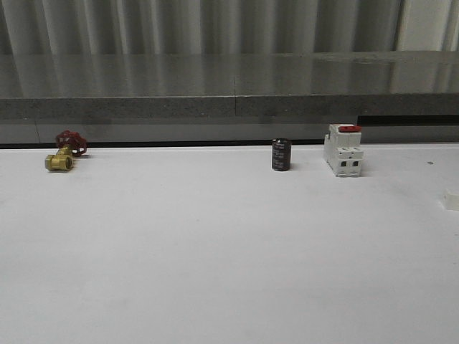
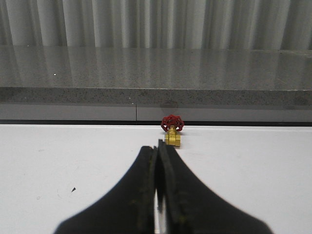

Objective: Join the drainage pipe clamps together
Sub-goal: 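Grasp the white semicircular clamp half with the left gripper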

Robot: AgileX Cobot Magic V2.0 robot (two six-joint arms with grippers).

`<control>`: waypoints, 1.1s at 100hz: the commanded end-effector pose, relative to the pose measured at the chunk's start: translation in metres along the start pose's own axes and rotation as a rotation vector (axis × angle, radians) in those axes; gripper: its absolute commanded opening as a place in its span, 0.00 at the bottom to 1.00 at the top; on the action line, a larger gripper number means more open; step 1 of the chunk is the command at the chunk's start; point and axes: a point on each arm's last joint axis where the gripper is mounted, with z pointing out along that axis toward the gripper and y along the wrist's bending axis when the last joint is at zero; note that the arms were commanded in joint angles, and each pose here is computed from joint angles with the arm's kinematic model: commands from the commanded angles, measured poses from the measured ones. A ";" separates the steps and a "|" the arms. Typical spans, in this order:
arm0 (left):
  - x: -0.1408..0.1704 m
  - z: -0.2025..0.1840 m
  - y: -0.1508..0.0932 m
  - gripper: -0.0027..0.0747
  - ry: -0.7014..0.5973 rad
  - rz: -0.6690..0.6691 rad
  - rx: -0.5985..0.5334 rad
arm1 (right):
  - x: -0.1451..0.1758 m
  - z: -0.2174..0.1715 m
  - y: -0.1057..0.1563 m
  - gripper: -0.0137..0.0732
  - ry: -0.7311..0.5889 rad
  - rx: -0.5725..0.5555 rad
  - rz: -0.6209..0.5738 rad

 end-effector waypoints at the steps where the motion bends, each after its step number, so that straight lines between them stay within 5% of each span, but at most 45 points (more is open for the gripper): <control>1: 0.003 -0.001 0.000 0.01 -0.069 0.003 -0.002 | -0.013 -0.003 0.001 0.08 -0.105 -0.013 -0.013; 27: -0.039 -0.005 -0.001 0.01 0.054 -0.008 0.004 | -0.013 -0.003 0.001 0.08 -0.105 -0.013 -0.013; 61: -0.066 0.023 -0.002 0.02 0.477 -0.021 0.014 | -0.013 -0.003 0.001 0.08 -0.105 -0.013 -0.013; 70: -0.062 0.037 -0.002 0.15 0.579 -0.024 0.014 | -0.013 -0.003 0.001 0.08 -0.105 -0.013 -0.013; 88: -0.056 0.066 -0.002 0.65 0.715 -0.026 0.012 | -0.013 -0.003 0.001 0.08 -0.105 -0.013 -0.013; 110: -0.057 0.111 0.005 0.65 0.846 -0.082 -0.047 | -0.013 -0.003 0.001 0.08 -0.105 -0.013 -0.013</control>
